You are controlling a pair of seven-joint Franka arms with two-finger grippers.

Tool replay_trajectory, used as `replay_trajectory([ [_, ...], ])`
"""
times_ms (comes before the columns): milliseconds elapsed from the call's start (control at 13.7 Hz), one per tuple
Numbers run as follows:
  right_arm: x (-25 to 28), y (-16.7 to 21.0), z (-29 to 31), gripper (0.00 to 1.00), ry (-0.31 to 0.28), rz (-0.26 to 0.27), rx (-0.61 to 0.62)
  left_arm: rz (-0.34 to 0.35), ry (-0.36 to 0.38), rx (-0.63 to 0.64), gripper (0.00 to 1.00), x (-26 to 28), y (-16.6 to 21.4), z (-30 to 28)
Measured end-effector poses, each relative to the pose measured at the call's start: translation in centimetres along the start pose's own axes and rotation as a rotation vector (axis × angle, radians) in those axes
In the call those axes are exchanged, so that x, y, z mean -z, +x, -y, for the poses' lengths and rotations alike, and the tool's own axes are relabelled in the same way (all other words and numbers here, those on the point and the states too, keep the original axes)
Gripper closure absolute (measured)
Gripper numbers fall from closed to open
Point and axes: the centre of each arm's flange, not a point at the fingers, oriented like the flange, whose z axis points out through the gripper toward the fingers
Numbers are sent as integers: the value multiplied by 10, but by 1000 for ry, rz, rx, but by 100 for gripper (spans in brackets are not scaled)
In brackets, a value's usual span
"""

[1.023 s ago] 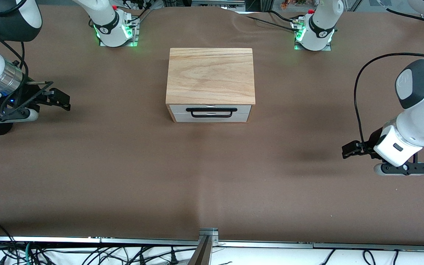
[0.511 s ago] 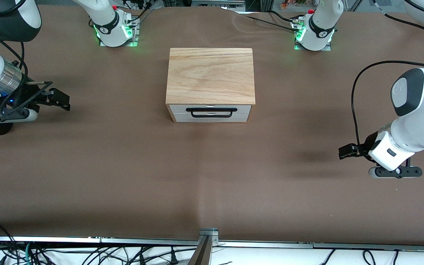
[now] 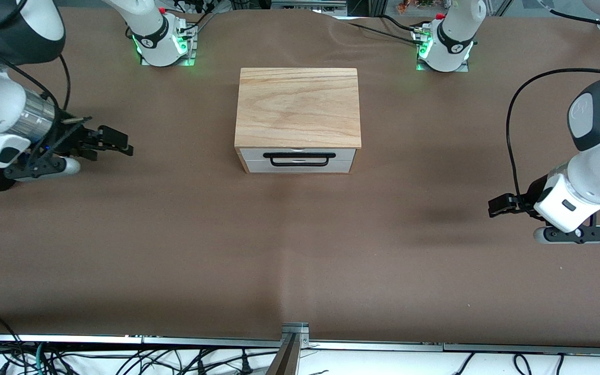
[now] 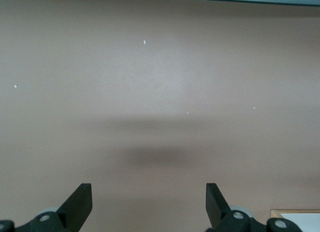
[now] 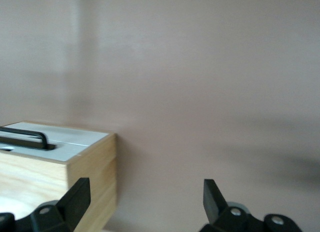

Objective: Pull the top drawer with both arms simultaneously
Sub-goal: 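Move the right gripper to the black drawer handle's end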

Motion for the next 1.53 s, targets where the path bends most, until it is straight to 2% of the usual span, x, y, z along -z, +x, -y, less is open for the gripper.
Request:
replay_trajectory([
  [219,-36,10,23,0,96,41,102,-37,-2,-12,0,24,-3,-8],
  [511,-83,20,49,0,197,85,178,-1,7,-20,0,38,-15,-13],
  [804,-144,23,57,0,374,74,214,35,1,-12,0,48,-25,-11],
  [950,-177,21,62,0,430,81,220,8,-11,-11,0,73,-35,-14],
  [1169,-221,18,79,0,504,105,221,-10,21,-37,0,107,-73,-32],
  [1315,-247,17,88,0,561,110,222,-12,45,-65,0,105,-92,-28],
  [1534,-276,18,94,0,645,94,225,0,-2,-81,0,87,-102,-6],
])
